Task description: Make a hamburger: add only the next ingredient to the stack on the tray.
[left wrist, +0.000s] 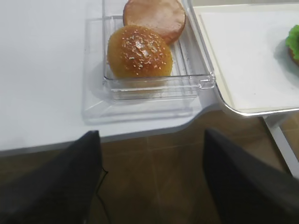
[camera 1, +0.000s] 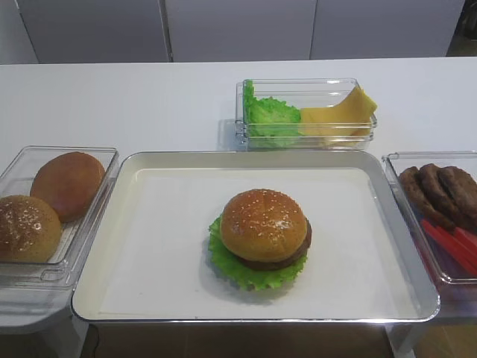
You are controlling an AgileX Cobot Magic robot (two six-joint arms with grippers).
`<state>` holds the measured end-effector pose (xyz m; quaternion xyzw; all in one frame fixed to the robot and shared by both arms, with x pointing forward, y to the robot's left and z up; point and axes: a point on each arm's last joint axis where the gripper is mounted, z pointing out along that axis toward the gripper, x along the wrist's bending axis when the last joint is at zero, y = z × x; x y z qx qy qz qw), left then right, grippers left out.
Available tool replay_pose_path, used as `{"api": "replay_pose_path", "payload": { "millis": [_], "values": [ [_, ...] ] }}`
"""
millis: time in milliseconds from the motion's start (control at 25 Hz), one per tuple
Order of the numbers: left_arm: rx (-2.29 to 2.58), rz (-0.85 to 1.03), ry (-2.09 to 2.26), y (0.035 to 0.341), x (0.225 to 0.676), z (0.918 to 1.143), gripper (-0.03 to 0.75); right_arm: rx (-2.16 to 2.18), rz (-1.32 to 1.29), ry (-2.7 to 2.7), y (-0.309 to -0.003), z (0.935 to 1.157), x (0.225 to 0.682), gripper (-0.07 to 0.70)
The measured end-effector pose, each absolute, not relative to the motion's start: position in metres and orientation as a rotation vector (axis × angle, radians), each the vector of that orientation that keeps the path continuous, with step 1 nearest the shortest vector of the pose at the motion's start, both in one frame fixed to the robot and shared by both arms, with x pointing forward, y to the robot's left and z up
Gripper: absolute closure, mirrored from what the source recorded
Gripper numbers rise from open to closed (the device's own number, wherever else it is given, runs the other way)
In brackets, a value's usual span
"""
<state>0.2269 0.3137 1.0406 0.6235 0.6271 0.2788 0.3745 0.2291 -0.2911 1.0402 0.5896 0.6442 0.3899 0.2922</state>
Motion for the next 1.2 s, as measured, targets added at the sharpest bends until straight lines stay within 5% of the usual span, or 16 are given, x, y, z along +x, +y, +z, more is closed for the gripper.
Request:
{"api": "replay_pose_path", "payload": {
  "millis": [1200],
  "values": [
    [1.447,0.826,1.797,0.3114,0.2254,1.0385,0.221,1.571,1.039,1.717,-0.2911,1.0402,0.2291,0.216]
  ]
}}
